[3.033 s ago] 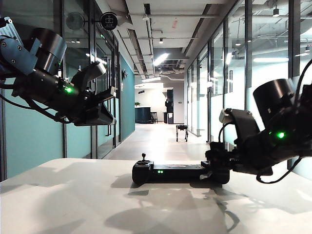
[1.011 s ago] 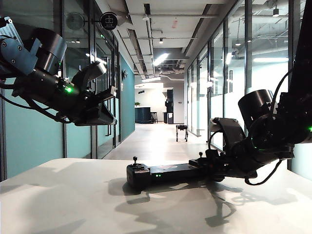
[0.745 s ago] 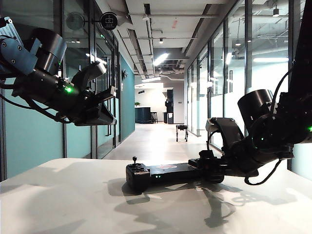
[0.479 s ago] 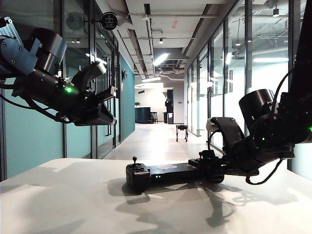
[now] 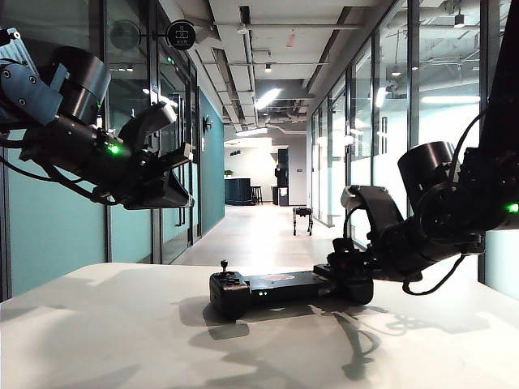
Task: Push the left joystick on the remote control sitting on the white table backward to make the robot dog back up in a straight line until it returns close to you.
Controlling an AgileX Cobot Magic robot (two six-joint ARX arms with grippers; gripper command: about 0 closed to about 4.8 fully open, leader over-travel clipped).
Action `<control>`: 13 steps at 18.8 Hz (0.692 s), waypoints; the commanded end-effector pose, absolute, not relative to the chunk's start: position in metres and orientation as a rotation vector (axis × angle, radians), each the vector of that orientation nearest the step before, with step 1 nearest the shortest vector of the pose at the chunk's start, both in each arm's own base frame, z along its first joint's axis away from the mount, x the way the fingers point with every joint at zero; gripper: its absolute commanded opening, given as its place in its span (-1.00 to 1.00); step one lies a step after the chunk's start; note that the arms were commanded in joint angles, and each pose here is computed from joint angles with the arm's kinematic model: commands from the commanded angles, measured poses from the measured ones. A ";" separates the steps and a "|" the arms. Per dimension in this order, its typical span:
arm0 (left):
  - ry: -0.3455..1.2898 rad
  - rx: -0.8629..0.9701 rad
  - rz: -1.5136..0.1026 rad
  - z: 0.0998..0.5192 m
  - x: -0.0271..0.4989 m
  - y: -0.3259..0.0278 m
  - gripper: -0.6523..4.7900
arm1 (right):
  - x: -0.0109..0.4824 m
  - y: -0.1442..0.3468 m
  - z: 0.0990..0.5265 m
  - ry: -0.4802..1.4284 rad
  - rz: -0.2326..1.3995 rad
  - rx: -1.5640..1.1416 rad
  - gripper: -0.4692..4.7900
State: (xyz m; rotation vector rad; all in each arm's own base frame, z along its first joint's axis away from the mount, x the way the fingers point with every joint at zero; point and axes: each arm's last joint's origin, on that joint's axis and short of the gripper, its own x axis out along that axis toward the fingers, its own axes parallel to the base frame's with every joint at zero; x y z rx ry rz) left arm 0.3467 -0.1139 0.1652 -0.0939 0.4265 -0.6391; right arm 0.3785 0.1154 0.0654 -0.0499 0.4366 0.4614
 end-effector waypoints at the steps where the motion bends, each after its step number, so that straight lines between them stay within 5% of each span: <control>1: 0.409 -0.094 -0.649 0.169 0.347 -0.115 -0.78 | 0.378 0.116 0.065 0.453 0.470 -0.060 0.37; 11: 0.410 -0.097 -0.649 0.169 0.347 -0.115 -0.78 | 0.379 0.116 0.066 0.447 0.466 -0.060 -0.23; 13: 0.410 -0.097 -0.649 0.169 0.347 -0.115 -0.78 | 0.379 0.116 0.066 0.448 0.457 -0.058 -0.23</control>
